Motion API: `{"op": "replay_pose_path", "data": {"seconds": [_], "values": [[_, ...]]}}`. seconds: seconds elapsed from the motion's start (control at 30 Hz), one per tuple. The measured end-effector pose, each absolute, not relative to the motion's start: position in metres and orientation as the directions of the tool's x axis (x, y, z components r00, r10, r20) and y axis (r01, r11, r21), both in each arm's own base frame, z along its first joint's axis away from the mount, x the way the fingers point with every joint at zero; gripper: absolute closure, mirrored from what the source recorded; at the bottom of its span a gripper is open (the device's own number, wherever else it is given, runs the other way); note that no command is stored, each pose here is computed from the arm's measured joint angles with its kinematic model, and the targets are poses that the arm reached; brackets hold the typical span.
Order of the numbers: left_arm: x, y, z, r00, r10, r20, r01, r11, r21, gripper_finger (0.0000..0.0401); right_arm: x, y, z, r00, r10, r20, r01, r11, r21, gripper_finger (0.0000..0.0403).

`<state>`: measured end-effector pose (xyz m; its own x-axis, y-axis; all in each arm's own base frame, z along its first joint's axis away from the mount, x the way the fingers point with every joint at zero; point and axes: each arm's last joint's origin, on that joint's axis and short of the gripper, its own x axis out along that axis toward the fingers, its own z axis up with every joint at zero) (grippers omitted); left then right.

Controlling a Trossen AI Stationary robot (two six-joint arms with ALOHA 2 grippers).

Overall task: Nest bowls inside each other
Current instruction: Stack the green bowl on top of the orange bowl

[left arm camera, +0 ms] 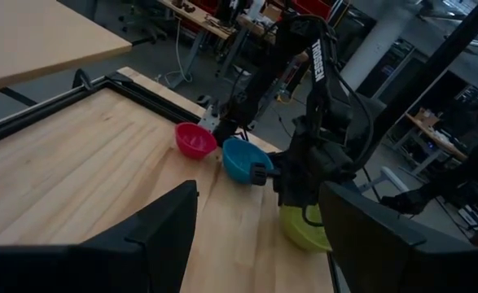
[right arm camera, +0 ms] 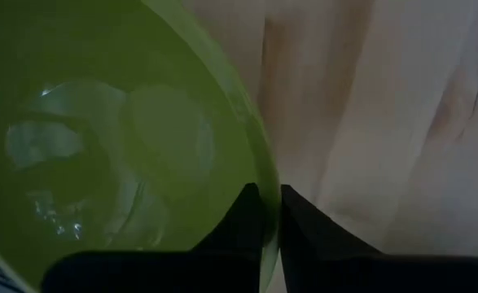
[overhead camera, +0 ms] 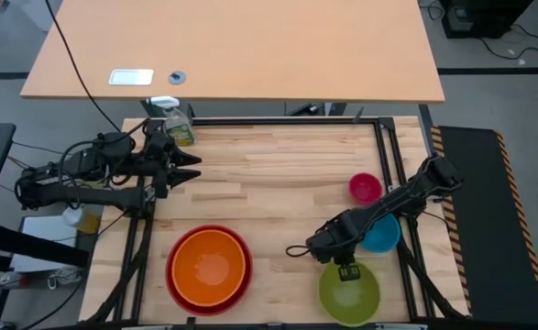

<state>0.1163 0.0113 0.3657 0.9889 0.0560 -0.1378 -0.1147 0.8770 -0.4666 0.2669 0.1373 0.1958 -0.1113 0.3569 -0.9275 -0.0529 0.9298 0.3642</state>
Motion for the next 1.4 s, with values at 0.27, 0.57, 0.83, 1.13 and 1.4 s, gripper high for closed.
{"op": "replay_pose_path", "data": {"seconds": [0.27,0.57,0.83,1.13,1.4], "values": [[0.116,0.011,0.366,0.990,0.056,-0.133,-0.113,0.875,-0.472,0.0141,0.283,0.129,0.204,-0.030,0.449,-0.893,0.058,0.893,0.446,0.0377],[0.117,0.011,0.377,0.999,0.044,-0.026,-0.051,0.868,-0.494,0.0141,0.329,0.103,0.262,0.248,0.521,-0.817,0.108,0.823,0.558,0.0370],[0.116,0.010,0.387,0.996,0.023,0.081,0.022,0.857,-0.515,0.0141,0.363,0.081,0.329,0.634,0.352,-0.689,0.092,0.850,0.519,0.0365],[0.116,0.010,0.391,0.992,0.001,0.123,0.063,0.856,-0.513,0.0141,0.423,0.096,0.343,0.717,0.303,-0.628,0.065,0.868,0.493,0.0365],[0.112,0.009,0.392,0.990,-0.009,0.138,0.079,0.855,-0.512,0.0141,0.476,0.097,0.332,0.762,0.191,-0.619,0.115,0.900,0.420,0.0365]]}}
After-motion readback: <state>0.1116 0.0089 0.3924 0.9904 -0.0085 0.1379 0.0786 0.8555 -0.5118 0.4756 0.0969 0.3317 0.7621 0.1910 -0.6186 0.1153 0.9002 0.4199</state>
